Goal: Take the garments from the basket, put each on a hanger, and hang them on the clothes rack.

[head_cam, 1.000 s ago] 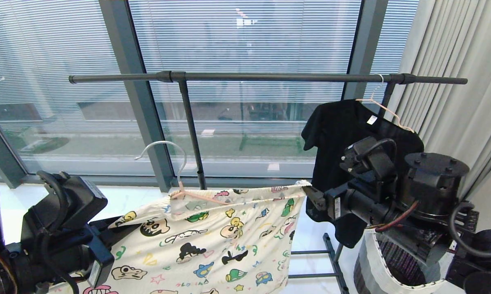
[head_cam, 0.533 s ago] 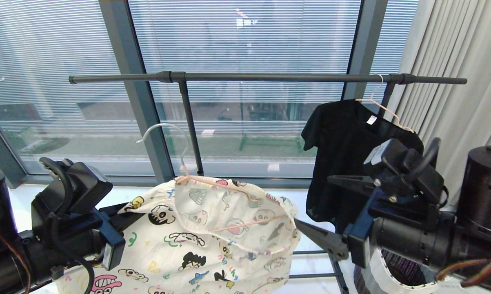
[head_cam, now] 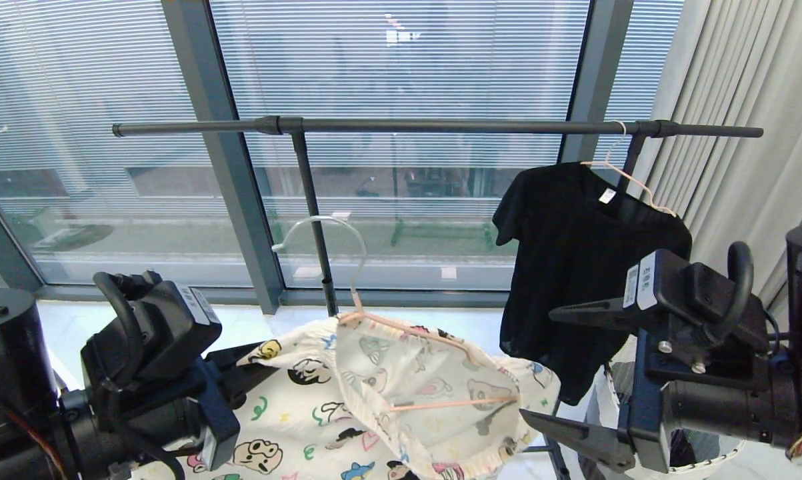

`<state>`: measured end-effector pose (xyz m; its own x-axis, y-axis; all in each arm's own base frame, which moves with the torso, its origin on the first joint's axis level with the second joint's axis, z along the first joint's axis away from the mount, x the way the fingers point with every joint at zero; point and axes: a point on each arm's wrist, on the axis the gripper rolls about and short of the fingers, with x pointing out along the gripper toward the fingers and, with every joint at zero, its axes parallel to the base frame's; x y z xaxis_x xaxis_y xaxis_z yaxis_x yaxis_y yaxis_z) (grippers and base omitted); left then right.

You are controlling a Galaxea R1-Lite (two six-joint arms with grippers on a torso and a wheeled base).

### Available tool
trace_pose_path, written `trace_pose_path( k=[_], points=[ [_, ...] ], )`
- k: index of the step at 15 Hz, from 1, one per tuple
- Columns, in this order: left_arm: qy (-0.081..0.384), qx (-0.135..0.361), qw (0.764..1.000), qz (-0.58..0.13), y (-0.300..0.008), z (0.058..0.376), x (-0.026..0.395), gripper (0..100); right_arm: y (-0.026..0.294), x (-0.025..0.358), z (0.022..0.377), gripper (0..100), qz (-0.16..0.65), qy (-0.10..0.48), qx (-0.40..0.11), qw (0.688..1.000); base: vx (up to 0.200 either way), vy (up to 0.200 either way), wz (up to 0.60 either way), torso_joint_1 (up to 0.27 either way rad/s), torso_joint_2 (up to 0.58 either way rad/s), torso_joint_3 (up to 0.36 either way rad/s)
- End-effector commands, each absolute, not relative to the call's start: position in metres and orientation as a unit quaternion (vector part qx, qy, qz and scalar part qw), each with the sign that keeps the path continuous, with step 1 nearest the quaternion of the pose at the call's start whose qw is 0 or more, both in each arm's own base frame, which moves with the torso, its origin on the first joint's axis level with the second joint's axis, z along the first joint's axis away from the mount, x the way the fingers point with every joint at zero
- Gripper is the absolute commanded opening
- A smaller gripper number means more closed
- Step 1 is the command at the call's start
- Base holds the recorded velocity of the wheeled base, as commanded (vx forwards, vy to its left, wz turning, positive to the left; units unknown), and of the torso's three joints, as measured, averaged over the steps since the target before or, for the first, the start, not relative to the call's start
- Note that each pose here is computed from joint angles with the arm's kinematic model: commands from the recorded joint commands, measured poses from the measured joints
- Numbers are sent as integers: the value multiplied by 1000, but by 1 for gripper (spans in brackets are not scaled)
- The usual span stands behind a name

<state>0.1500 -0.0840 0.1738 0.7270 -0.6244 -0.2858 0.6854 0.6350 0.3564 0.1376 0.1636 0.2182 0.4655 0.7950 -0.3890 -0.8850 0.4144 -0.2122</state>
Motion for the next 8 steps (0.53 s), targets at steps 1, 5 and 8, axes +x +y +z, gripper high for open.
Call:
trace_pose_path(
  k=[1, 5, 8],
  points=[
    [66, 229, 886, -396, -97, 172, 147, 0, 158, 146, 234, 100, 507, 113, -203, 830, 0, 0, 0, 0, 0, 0],
    [59, 234, 876, -418, -104, 172, 143, 0, 182, 147, 220, 100, 554, 156, -222, 787, 0, 0, 0, 0, 0, 0],
    [54, 233, 877, -416, -104, 174, 143, 0, 204, 150, 207, 100, 572, 177, -232, 766, 0, 0, 0, 0, 0, 0]
  ],
)
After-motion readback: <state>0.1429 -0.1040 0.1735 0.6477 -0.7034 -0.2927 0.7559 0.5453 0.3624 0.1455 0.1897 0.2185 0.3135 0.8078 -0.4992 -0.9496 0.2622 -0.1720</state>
